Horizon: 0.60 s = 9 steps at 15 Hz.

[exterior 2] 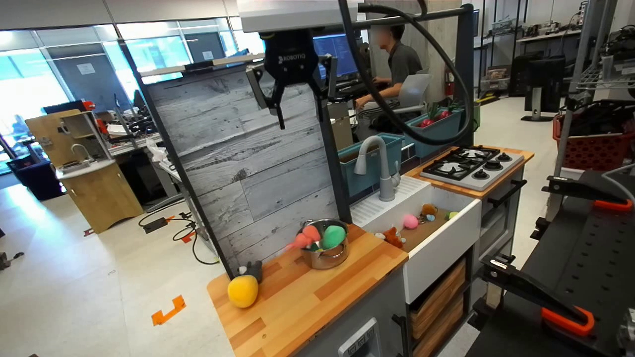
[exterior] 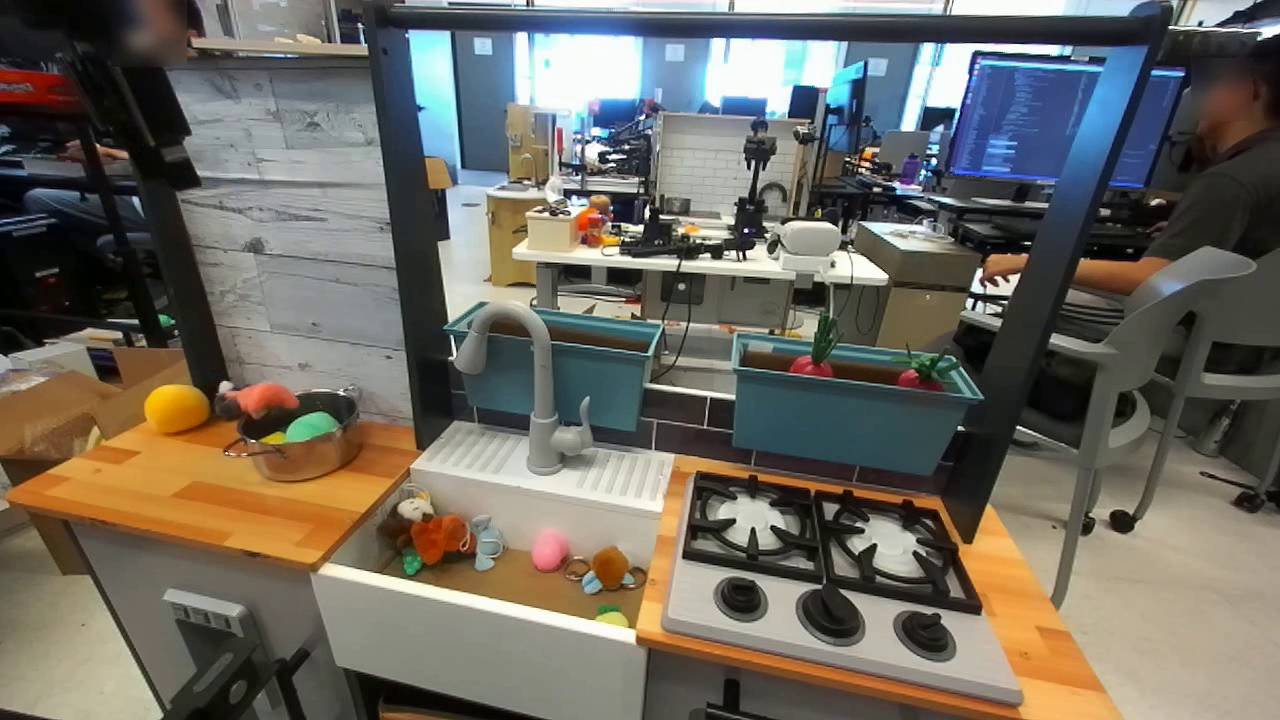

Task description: Put the pink doll in the pot

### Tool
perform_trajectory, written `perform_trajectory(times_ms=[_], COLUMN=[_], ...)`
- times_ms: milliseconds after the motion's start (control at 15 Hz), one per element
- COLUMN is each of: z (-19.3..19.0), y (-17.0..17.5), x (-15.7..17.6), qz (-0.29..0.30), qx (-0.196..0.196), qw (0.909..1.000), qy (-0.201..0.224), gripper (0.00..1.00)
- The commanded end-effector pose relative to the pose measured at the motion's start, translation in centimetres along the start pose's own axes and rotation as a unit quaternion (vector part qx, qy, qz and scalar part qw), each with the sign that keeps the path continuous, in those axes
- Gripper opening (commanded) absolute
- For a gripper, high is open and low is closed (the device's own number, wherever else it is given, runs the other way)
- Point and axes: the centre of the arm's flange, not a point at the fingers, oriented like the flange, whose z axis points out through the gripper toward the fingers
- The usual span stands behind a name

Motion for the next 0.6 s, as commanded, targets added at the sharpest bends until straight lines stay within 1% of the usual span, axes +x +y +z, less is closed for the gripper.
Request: perform_trajectory(times_ms=[0,267,400,467,533], z=[-0.26,-0.45,-0.46,-0.43,-0.41], y=[-0.75,-0.74,-0.80,-0.09,-0.09], x=[0.61,1.00,1.02,0.47,0.44], qz=[-0.003,-0.039,-0.078,-0.047,-0.051], qx=[-0.015,-0.019,-0.014,-0.016,-0.016], qw=[0.9995,0.9983,0.9965,0.9984,0.9983], qy=[0.029,0.039,0.028,0.026,0.025], gripper=[1.00,1.00,1.00,1.00,1.00])
